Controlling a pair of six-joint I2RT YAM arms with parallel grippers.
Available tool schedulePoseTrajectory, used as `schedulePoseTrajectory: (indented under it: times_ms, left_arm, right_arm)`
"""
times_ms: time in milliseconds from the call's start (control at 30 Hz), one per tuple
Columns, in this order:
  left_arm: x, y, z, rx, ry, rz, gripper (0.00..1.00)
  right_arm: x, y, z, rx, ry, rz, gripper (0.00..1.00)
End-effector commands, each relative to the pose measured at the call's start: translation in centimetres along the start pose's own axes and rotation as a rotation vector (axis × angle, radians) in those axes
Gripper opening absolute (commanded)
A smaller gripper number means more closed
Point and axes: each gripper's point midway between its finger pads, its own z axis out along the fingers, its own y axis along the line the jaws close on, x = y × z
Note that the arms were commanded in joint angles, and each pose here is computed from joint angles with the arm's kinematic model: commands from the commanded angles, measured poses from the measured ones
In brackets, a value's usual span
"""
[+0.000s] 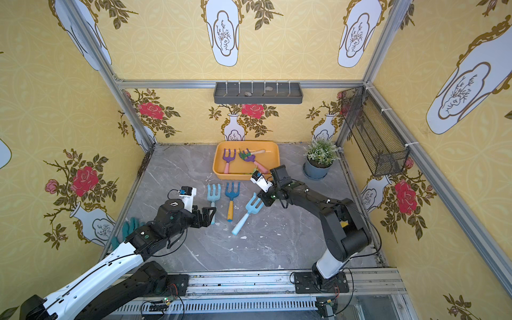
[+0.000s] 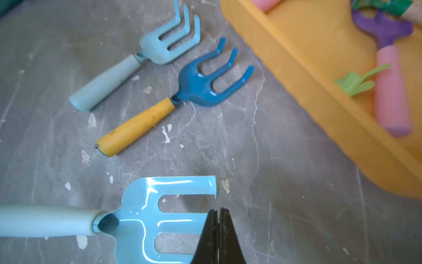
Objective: Take the hand rake out of the storage box
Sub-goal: Place the rake at the center of the board.
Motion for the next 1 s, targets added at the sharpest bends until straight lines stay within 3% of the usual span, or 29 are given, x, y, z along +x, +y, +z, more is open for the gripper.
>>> schedulePoseTrajectory:
  times_ms: [0,367,500,533,600,633,800,900,933,967]
  left_arm:
    - [-0.2,-0.9,0.3,0.003,0.006,0.039,0.98]
    - [2.0,-2.9,1.2,-0.046,0.104,0.131,0.98]
    - [1.9,-3.2,1.1,-0.037,0.101,0.130,0.98]
    - [1.9,-3.3,1.1,-0.038,0.100,0.129,0.98]
    - [1.8,-3.4,1.3,-0.047,0.102,0.128,0.99]
    - [1.9,-3.2,1.4,-0.065,0.105,0.126,1.00]
    - [2.3,-3.7,1.9,-0.109,0.136,0.155,1.00]
    - [2.6,-4.7,2.4,-0.114,0.161,0.182,1.00]
    - [2.7,-5.1,2.6,-0.116,0.173,0.195,1.00]
    - [2.8,-5.5,2.9,-0.123,0.183,0.213,1.00]
  right_arm:
    - [0.6,-0.3,1.0,0.033,0.007,-0.020,0.00]
    - [2.4,-0.3,3.0,0.043,0.112,-0.012,0.00]
    - [2.4,-0.2,2.9,0.053,0.118,-0.017,0.09]
    - [2.3,-0.2,2.7,0.057,0.116,-0.021,0.18]
    - [1.9,0.0,2.4,0.062,0.101,-0.025,0.22]
    - [1.8,0.1,2.2,0.063,0.091,-0.015,0.29]
    - [1.3,0.4,1.2,0.064,0.059,0.005,0.35]
    - [0.1,0.4,-0.7,0.108,-0.015,0.012,0.45]
    - [-0.3,0.0,-1.7,0.150,-0.047,0.024,0.61]
    - [-0.5,-0.6,-2.6,0.207,-0.082,0.046,0.91]
